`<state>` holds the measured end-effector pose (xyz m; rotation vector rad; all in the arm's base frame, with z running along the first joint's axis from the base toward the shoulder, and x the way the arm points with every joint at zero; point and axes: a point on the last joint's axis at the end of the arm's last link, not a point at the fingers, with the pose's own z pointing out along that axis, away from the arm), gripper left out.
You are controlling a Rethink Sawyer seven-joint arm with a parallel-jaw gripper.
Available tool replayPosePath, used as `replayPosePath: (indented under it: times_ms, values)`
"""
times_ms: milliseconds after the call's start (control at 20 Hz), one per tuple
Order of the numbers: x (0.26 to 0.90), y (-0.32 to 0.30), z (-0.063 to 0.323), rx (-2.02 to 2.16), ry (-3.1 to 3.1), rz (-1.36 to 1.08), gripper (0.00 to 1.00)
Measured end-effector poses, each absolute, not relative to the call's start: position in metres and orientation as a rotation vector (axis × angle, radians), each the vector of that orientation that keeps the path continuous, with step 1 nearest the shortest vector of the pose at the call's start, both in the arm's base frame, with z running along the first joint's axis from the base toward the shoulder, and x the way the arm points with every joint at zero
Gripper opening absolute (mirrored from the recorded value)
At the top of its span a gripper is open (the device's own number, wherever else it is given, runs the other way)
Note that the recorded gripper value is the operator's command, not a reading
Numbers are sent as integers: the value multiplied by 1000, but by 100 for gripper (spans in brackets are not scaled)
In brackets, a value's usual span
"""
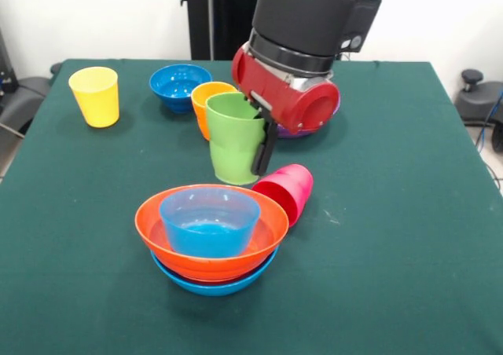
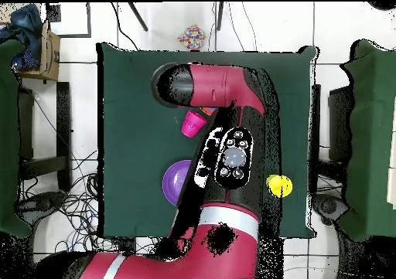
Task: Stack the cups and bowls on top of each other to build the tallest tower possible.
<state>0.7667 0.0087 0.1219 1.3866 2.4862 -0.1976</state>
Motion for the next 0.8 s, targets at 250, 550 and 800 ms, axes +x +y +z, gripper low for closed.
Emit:
replayPosePath:
  times_ms: [250, 550, 800]
  values:
    - [765, -3, 117, 1406, 2478, -198, 0]
    - [767, -23, 117, 1422, 2446, -185, 0]
    - [769, -32, 117, 1424, 2427, -177, 0]
